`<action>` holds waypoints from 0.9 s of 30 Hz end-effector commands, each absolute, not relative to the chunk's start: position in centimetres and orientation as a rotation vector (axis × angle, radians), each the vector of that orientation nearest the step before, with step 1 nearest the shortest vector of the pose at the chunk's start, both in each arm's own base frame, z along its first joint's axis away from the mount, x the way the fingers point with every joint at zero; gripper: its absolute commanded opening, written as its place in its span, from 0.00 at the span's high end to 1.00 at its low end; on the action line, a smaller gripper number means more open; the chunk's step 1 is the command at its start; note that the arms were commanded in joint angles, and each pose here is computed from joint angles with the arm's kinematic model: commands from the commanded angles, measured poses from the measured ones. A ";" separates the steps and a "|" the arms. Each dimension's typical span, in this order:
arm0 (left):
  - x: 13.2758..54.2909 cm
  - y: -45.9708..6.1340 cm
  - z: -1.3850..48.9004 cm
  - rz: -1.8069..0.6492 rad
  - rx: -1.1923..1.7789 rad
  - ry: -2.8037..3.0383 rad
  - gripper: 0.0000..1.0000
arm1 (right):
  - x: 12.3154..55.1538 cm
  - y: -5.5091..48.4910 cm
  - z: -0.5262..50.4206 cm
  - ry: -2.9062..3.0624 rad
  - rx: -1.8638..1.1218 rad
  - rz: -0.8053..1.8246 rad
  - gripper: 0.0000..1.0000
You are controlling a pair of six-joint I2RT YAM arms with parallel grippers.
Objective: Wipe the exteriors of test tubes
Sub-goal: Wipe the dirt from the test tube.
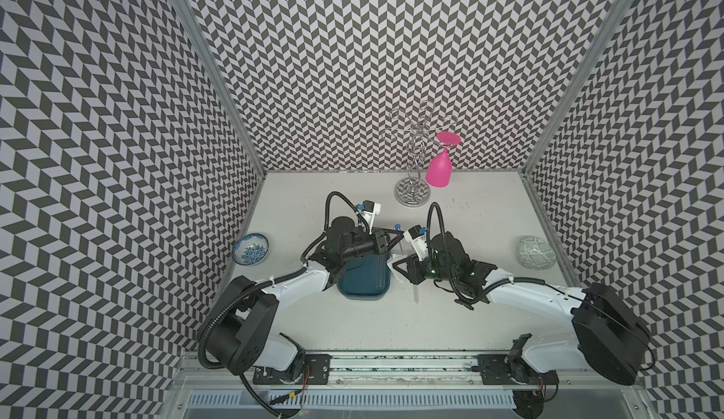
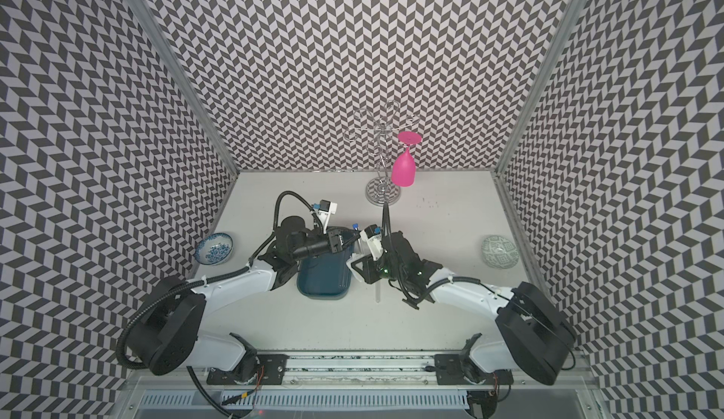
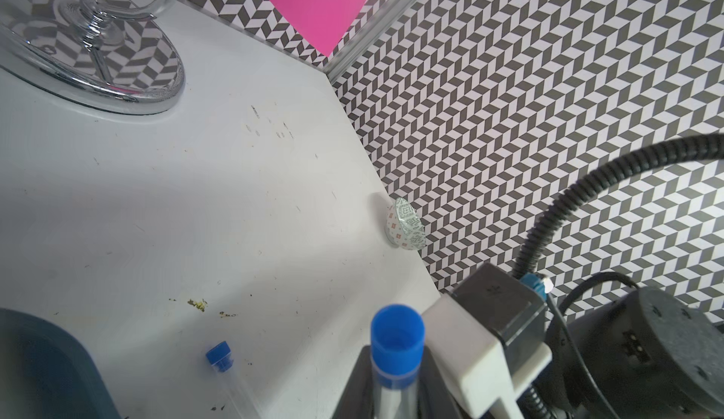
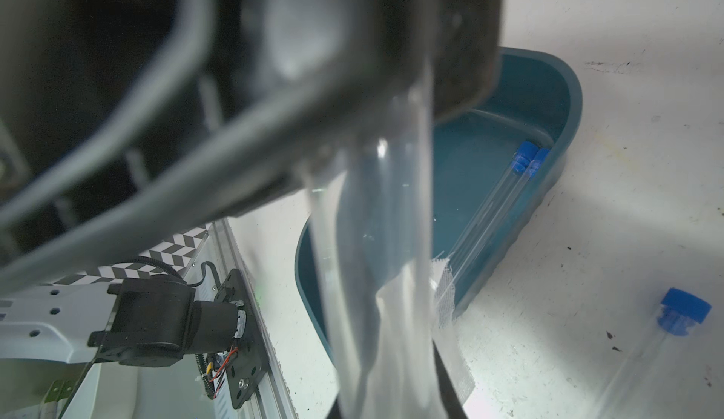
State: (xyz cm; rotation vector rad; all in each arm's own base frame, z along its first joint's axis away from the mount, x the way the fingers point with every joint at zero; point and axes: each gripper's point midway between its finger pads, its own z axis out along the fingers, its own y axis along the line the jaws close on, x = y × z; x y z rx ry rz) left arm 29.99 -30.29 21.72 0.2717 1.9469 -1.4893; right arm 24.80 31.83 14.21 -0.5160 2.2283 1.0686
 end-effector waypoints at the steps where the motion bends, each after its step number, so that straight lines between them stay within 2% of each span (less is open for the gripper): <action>1: 30.0 -30.3 23.1 -1.520 0.298 1.889 0.81 | 26.4 31.7 16.4 2.178 -0.453 1.049 0.82; 7: 29.8 -30.2 23.1 -1.523 0.298 1.889 0.81 | 29.5 33.4 20.4 2.085 -0.480 1.019 0.82; 13: 29.7 -30.3 23.4 -1.531 0.310 1.882 0.81 | 31.9 34.3 21.6 2.062 -0.499 0.986 0.82; 16: 29.7 -30.2 23.5 -1.525 0.308 1.878 0.81 | 31.4 34.4 20.4 2.095 -0.521 0.997 0.82; 27: 30.3 -29.7 22.9 -1.504 0.275 1.892 0.81 | 25.2 31.4 14.1 2.231 -0.464 1.104 0.83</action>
